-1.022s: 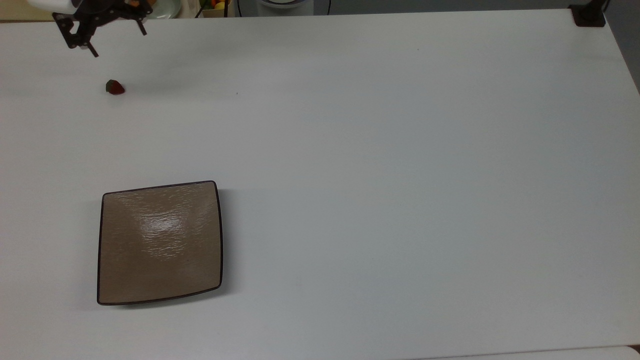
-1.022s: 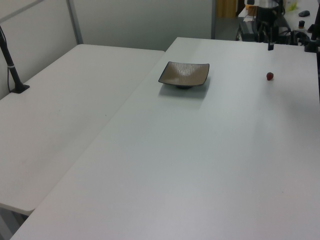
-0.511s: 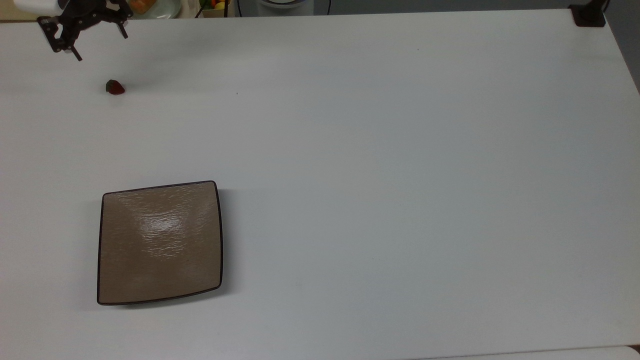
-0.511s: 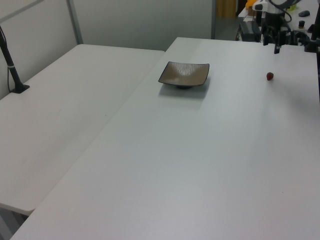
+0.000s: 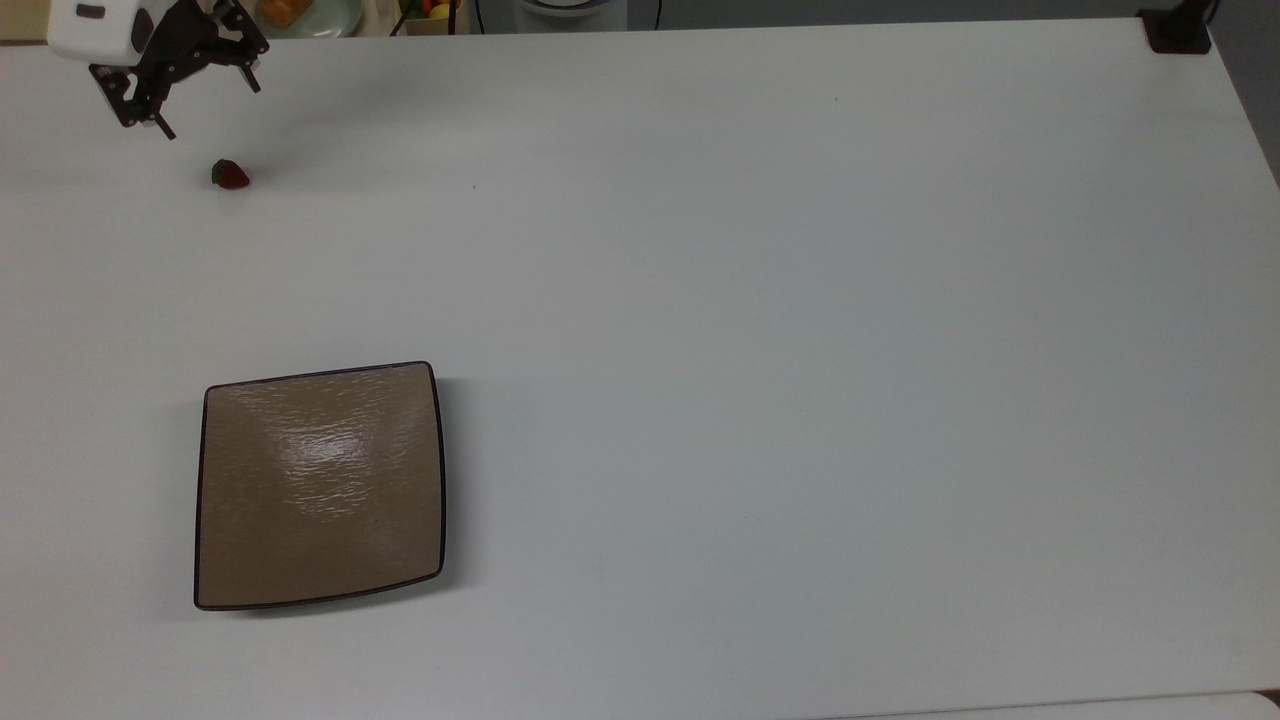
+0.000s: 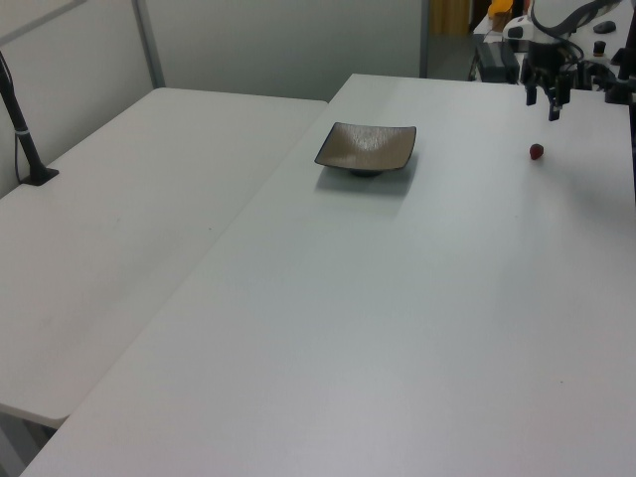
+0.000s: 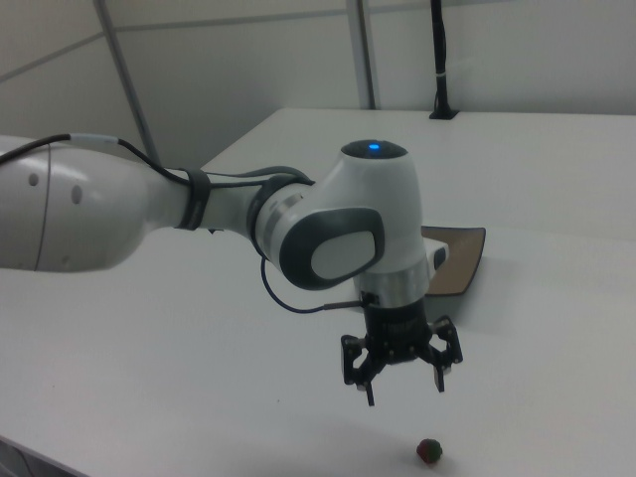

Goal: Strawberries on a ceramic plate
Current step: 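Move the open gripper over to the red strawberry, then lower the gripper onto the strawberry and close it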

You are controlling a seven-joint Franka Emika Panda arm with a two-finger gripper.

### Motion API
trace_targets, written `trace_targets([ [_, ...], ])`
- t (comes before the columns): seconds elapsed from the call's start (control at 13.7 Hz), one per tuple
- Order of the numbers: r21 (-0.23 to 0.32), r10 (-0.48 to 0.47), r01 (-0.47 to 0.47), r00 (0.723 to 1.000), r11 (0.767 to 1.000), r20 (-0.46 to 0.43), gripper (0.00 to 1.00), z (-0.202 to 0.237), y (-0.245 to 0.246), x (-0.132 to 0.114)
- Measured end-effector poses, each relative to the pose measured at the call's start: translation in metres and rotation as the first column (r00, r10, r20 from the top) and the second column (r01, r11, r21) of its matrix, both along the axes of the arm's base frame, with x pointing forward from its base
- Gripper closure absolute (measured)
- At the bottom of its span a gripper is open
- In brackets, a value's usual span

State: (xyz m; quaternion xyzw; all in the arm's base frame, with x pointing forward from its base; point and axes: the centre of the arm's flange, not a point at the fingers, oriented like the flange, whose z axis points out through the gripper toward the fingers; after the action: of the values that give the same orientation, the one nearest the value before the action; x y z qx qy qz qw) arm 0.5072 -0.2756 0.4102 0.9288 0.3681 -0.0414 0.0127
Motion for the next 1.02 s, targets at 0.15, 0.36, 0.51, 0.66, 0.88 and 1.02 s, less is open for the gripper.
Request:
trace_targets([
  [0.15,0.006,0.007,-0.007,1.0,1.0,-0.021,0.0,-0.011,-0.005,-0.002],
  [0.36,0.009,0.007,-0.007,0.999,1.0,-0.036,0.0,-0.02,-0.008,-0.003],
  [0.51,-0.007,0.009,-0.009,1.0,1.0,-0.011,0.0,-0.026,-0.011,0.0],
  [0.66,-0.025,0.011,-0.011,1.0,1.0,0.011,0.0,-0.041,-0.013,0.002],
  [0.88,-0.043,0.007,-0.006,1.0,0.999,0.014,0.0,-0.073,-0.021,0.003],
  [1.02,-0.044,0.005,-0.005,1.0,0.999,0.008,0.0,-0.082,-0.023,0.003],
])
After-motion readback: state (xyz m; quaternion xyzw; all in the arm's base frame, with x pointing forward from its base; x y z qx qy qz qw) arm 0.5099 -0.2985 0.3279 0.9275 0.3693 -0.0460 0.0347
